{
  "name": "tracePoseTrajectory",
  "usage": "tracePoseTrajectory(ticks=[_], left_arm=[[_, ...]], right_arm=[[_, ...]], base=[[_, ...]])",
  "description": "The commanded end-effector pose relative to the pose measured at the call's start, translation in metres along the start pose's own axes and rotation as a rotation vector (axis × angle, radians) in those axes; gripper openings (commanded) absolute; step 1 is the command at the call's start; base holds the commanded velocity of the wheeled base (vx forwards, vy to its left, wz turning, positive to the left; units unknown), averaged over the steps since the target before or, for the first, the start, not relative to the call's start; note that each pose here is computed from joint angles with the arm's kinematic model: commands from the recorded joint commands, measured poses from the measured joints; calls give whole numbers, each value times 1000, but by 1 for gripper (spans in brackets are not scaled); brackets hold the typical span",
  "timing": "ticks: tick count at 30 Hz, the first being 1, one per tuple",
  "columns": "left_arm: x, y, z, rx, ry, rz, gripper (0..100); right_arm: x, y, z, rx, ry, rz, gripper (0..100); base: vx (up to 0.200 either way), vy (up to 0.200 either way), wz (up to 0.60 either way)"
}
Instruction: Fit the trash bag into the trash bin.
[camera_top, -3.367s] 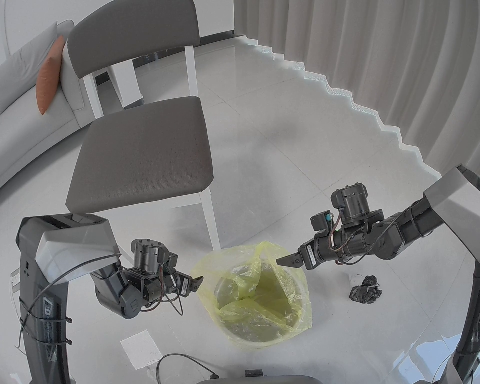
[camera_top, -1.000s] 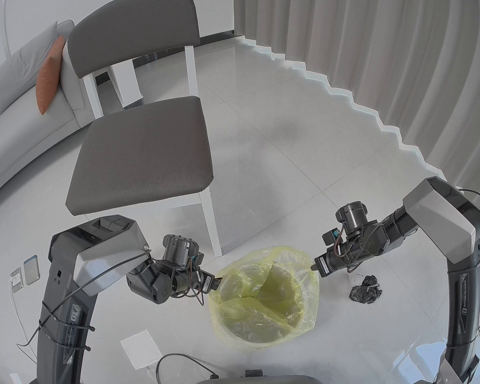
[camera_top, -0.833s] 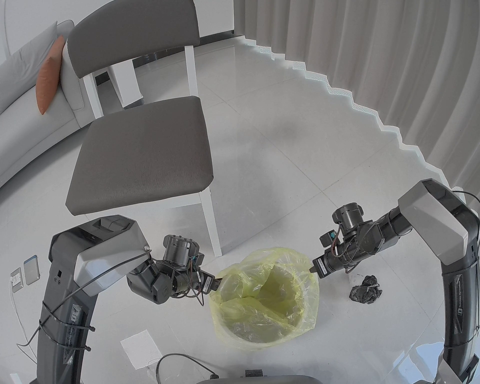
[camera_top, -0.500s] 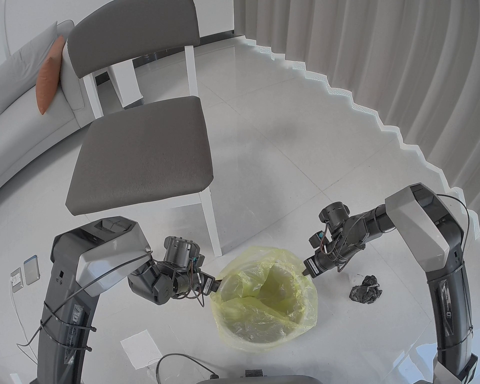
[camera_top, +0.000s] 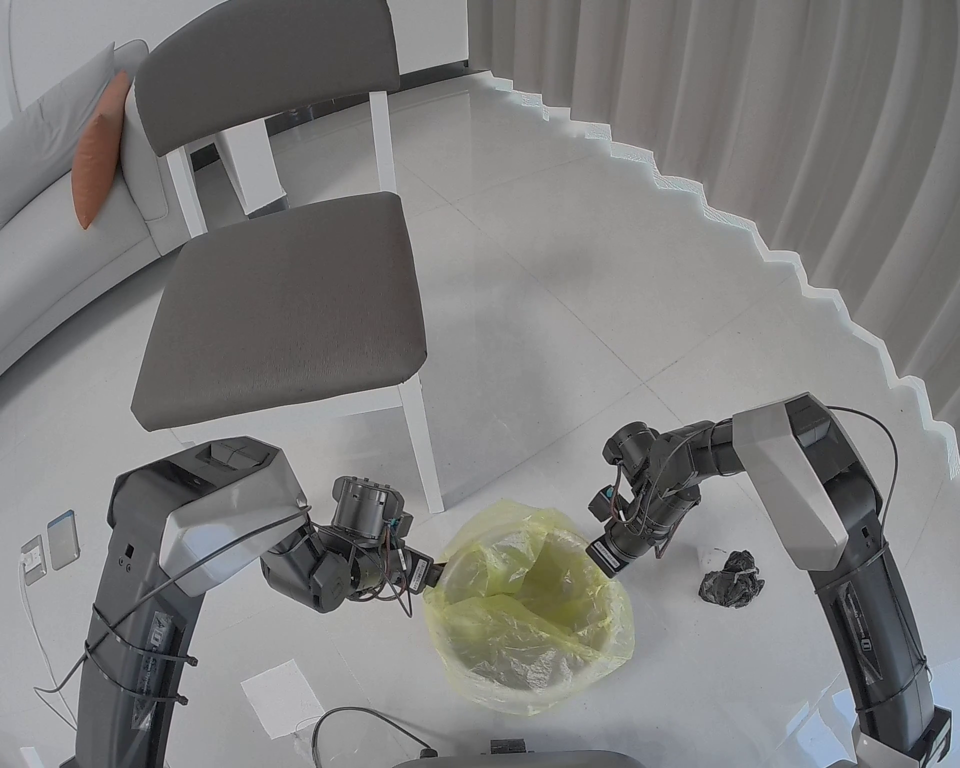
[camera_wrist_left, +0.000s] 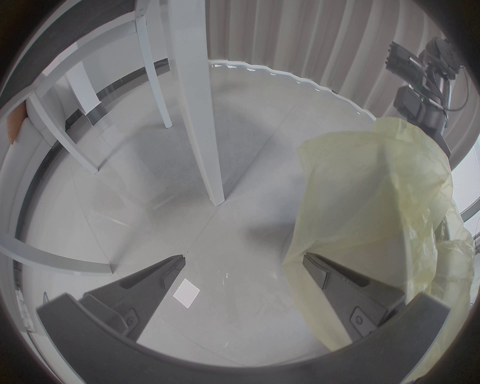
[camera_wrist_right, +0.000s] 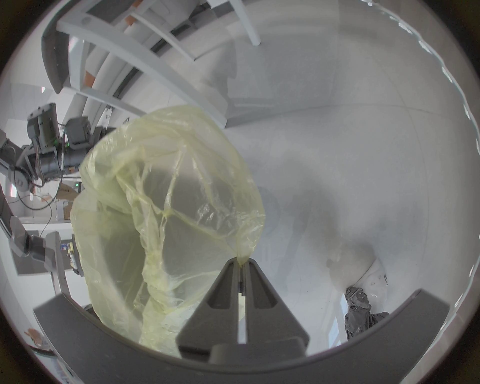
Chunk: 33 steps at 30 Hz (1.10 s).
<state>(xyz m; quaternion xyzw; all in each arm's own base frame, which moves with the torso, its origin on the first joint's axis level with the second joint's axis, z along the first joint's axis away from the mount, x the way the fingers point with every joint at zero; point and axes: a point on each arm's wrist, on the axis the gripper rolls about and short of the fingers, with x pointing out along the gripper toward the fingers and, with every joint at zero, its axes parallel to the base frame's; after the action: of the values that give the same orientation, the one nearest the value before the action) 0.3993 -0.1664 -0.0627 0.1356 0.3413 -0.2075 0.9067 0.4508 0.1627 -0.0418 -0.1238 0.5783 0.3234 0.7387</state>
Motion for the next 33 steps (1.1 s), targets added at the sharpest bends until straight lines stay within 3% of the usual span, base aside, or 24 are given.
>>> tracePoseTrajectory(ticks=[1, 5, 8, 13, 25, 33], left_arm=[[-3, -5, 1, 7, 1, -9, 100], [-7, -3, 1, 3, -1, -5, 100], [-17, 2, -3, -15, 7, -2, 100], [-28, 3, -6, -93, -21, -6, 100], [-14, -11, -20, -112, -6, -15, 100], [-33, -2, -16, -133, -39, 0, 100]], right_arm=[[5, 0, -2, 2, 16, -8, 0], [-7, -5, 0, 10, 5, -42, 0], [-41, -12, 5, 18, -59, -67, 0], [-83, -13, 4, 36, -116, -87, 0], [-71, -8, -6, 38, -86, -83, 0], [-79, -25, -17, 88, -92, -61, 0]], base=[[0, 0, 0], [0, 0, 0], [0, 0, 0], [0, 0, 0], [0, 0, 0], [0, 0, 0]])
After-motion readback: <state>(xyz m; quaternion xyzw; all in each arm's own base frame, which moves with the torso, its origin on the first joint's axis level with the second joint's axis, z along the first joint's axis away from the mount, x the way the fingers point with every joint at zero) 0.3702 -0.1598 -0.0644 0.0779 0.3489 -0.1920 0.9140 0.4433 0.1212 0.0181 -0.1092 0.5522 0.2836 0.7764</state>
